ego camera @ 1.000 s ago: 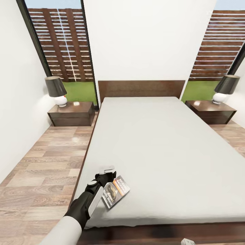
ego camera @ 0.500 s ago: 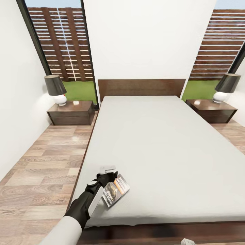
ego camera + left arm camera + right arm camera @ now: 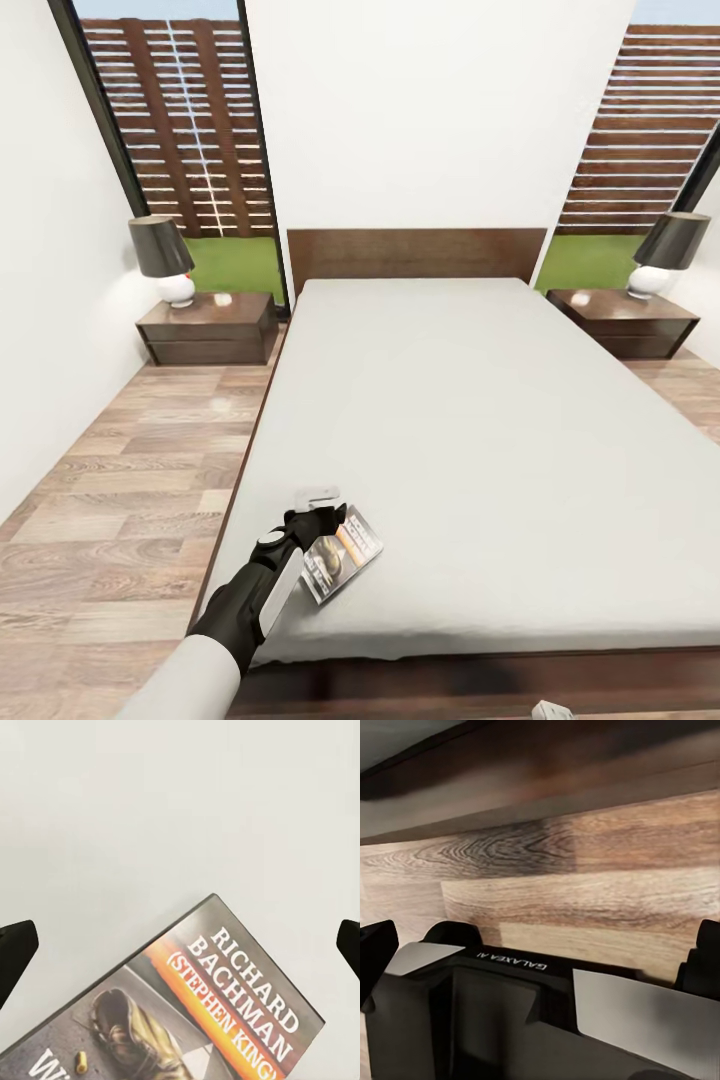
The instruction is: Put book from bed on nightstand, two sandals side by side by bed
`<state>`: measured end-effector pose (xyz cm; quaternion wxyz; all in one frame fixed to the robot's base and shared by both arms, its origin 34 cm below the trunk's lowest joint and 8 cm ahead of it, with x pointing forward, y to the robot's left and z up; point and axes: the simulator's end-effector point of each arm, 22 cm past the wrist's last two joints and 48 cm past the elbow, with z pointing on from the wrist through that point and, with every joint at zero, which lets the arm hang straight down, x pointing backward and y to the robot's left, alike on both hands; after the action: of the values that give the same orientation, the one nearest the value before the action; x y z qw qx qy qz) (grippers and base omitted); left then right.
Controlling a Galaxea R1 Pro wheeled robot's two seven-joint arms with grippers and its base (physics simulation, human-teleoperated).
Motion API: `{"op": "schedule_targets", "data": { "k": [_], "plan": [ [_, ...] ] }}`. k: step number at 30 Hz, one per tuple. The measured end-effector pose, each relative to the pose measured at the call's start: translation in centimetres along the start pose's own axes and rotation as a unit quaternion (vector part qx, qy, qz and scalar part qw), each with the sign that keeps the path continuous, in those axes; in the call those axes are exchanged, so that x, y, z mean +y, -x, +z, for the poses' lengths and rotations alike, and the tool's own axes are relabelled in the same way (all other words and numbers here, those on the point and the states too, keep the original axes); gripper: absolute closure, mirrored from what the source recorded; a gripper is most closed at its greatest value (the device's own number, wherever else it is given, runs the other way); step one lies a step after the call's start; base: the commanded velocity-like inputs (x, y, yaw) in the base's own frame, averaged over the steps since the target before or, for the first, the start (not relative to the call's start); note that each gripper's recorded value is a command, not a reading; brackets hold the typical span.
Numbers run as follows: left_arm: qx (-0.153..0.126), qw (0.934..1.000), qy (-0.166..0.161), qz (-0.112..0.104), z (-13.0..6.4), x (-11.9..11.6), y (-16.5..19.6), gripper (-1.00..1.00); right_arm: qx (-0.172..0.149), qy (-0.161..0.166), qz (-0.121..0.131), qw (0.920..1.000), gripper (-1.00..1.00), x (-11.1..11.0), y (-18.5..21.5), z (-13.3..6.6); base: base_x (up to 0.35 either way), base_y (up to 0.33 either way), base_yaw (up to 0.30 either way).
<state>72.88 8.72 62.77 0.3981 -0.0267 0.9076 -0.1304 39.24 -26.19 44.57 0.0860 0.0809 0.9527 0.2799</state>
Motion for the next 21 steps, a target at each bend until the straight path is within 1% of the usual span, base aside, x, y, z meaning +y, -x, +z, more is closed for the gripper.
{"op": "schedule_targets", "data": {
  "k": [21],
  "plan": [
    [0.0, 1.0, 0.0, 0.0, 2.2, 1.0, -3.0, -1.0, 0.0, 0.0, -0.001, 1.0, -1.0, -2.2, -0.8, 3.2, 0.0, 0.0, 0.0]
  ]
}}
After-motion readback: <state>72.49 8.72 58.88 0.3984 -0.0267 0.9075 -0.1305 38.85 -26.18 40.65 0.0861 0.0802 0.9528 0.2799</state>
